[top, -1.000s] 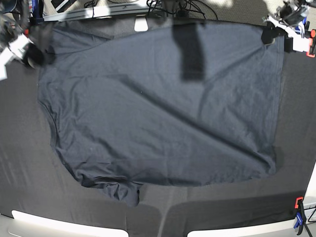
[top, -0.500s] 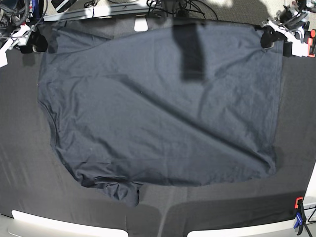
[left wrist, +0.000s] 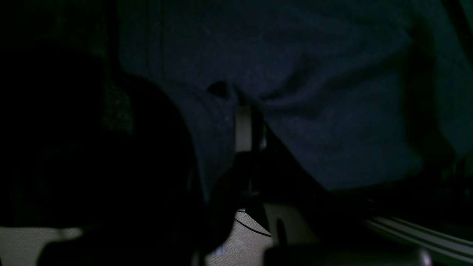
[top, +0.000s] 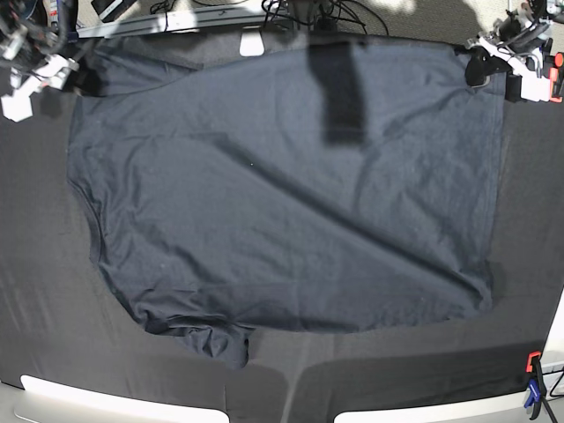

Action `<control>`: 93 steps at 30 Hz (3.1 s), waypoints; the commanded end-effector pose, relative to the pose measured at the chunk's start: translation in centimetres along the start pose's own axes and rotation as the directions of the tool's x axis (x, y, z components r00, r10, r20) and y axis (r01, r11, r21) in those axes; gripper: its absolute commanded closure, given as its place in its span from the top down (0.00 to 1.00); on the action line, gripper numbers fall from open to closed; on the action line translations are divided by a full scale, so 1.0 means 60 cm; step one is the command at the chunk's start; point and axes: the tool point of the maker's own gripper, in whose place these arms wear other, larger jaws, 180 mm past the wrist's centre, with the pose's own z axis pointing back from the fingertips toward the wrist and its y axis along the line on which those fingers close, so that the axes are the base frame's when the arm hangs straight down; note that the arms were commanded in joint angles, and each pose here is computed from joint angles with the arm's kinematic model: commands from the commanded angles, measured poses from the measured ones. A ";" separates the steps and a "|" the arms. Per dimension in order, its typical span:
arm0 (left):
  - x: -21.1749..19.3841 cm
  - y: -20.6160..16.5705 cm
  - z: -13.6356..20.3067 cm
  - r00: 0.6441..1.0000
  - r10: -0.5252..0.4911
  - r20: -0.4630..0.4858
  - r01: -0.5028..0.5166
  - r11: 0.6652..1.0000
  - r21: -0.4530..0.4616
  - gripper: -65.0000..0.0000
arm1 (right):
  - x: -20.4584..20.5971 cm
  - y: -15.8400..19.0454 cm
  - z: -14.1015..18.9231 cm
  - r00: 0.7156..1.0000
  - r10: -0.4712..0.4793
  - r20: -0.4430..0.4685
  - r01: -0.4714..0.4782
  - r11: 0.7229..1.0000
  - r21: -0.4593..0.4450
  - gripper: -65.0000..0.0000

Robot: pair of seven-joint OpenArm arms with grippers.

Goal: Layout the t-shirt on the table in an organized manner, then fold the t-shirt properly
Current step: 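Lift both shoulder corners of the navy shirt with both grippers, then pull both held corners toward the hem, folding the shirt over itself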

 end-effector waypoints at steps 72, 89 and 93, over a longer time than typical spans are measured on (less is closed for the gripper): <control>0.265 -0.034 0.042 0.908 -0.141 0.394 0.125 0.990 0.065 0.00 | 0.211 0.061 -0.028 0.960 0.210 0.183 -0.203 0.978 -0.055 0.05; 0.295 -0.012 -0.129 0.918 -0.012 0.397 0.020 1.000 -0.016 0.00 | 0.299 0.076 -0.116 0.919 0.353 0.175 -0.314 0.925 -0.216 0.05; 0.296 -0.004 -0.145 0.926 -0.015 0.378 0.016 1.000 -0.001 0.00 | 0.314 0.066 -0.140 0.937 0.298 0.183 -0.263 0.946 -0.191 0.05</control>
